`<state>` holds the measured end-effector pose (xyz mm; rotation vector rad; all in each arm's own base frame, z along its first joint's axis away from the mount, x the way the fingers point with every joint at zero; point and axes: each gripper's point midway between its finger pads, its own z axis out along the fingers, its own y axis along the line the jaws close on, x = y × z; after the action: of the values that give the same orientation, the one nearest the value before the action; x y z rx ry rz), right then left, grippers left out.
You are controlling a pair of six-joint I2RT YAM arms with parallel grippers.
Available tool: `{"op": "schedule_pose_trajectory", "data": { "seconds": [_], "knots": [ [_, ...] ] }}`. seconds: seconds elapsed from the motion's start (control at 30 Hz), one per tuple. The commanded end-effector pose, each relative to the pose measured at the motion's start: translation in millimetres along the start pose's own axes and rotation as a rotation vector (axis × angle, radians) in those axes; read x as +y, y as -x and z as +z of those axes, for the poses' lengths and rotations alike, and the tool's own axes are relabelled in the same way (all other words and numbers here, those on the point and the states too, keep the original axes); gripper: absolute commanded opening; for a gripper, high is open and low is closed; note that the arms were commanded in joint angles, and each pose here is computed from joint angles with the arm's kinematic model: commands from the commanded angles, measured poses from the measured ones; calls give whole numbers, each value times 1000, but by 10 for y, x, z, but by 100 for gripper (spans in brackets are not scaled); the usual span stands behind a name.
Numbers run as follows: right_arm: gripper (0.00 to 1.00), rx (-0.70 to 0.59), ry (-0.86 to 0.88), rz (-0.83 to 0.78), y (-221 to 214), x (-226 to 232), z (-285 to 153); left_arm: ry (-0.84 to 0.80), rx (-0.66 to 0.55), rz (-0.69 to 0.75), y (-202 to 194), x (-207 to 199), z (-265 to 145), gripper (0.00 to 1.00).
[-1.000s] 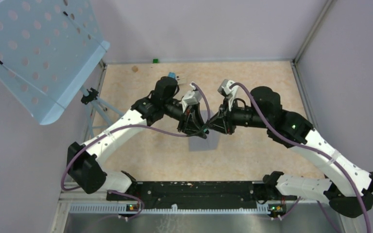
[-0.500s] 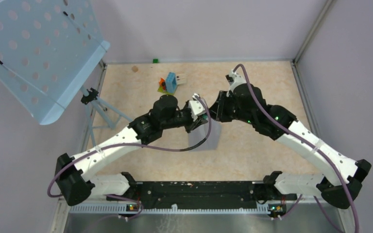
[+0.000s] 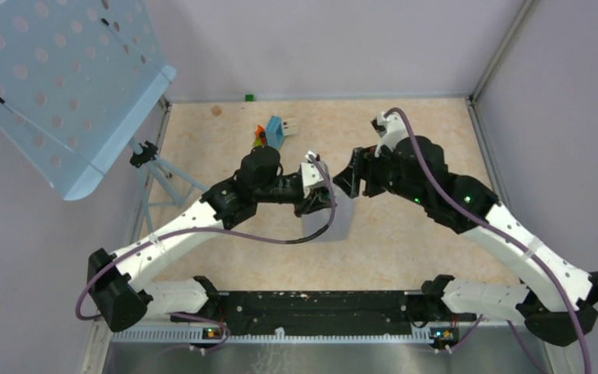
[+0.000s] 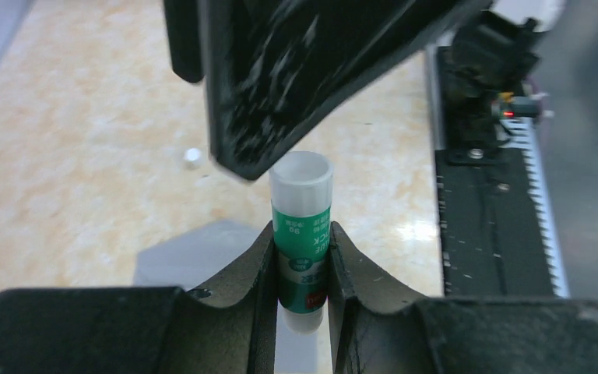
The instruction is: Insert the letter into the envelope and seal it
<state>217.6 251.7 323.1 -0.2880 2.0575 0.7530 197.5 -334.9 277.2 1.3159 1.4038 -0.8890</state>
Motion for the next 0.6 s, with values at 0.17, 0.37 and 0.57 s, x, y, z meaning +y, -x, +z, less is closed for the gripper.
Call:
{"op": "schedule_pose_trajectory", "data": {
  "seconds": [0.17,0.37,0.57],
  "knots": [
    [61,-60,396,-377,37,471,-720,-589,-52,-194,220,-778,-153,0],
    [56,18,510,-435,-207,565,-748,-727,-70,-256,279,-895,-226,0],
    [52,63,550,-443,-327,595,-688,-767,-82,-270,320,-925,-254,0]
  ]
}}
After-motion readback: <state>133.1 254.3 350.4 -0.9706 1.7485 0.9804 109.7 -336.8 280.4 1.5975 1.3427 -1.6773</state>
